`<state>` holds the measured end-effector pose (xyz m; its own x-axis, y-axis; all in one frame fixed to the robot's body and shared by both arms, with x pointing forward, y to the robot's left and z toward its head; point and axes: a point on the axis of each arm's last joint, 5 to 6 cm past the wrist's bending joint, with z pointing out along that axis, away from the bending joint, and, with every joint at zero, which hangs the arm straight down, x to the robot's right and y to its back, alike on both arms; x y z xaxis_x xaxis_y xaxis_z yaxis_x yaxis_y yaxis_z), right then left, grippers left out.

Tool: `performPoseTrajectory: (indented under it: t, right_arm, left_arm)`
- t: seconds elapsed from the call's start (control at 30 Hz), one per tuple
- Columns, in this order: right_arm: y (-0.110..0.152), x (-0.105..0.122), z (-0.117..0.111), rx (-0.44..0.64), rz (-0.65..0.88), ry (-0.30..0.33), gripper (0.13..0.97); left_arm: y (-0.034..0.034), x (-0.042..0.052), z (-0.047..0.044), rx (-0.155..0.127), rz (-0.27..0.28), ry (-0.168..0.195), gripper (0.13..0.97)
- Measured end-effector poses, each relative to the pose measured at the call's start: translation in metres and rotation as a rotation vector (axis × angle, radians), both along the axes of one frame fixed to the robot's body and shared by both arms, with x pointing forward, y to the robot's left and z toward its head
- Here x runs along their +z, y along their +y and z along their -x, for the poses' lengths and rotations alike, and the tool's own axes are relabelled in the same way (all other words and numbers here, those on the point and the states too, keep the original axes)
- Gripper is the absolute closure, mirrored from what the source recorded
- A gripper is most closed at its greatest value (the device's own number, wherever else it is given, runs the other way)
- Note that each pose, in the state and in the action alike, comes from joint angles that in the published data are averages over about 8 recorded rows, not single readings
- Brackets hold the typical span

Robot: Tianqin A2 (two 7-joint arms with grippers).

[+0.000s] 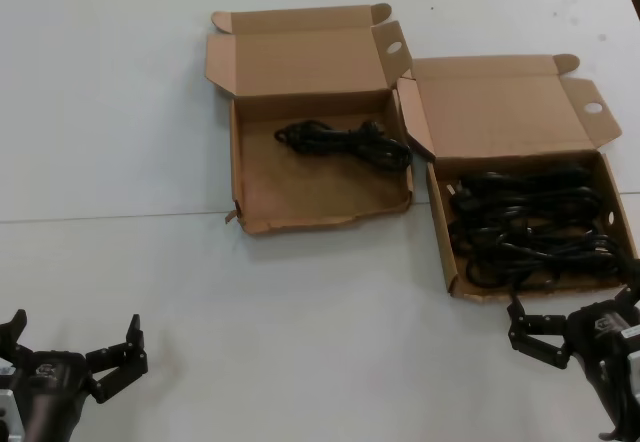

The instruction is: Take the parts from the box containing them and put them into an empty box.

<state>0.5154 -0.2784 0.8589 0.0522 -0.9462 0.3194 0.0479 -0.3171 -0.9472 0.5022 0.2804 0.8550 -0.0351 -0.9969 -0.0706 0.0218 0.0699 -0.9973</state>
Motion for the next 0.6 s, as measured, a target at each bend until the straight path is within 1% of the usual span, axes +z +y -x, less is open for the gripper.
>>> performPoseTrajectory:
  t: [0.6]
  right_arm:
    - [0.0000, 0.0000, 0.0000, 0.000, 0.000, 0.000, 0.130]
  left_arm:
    - [0.0000, 0.0000, 0.0000, 0.000, 0.000, 0.000, 0.132]
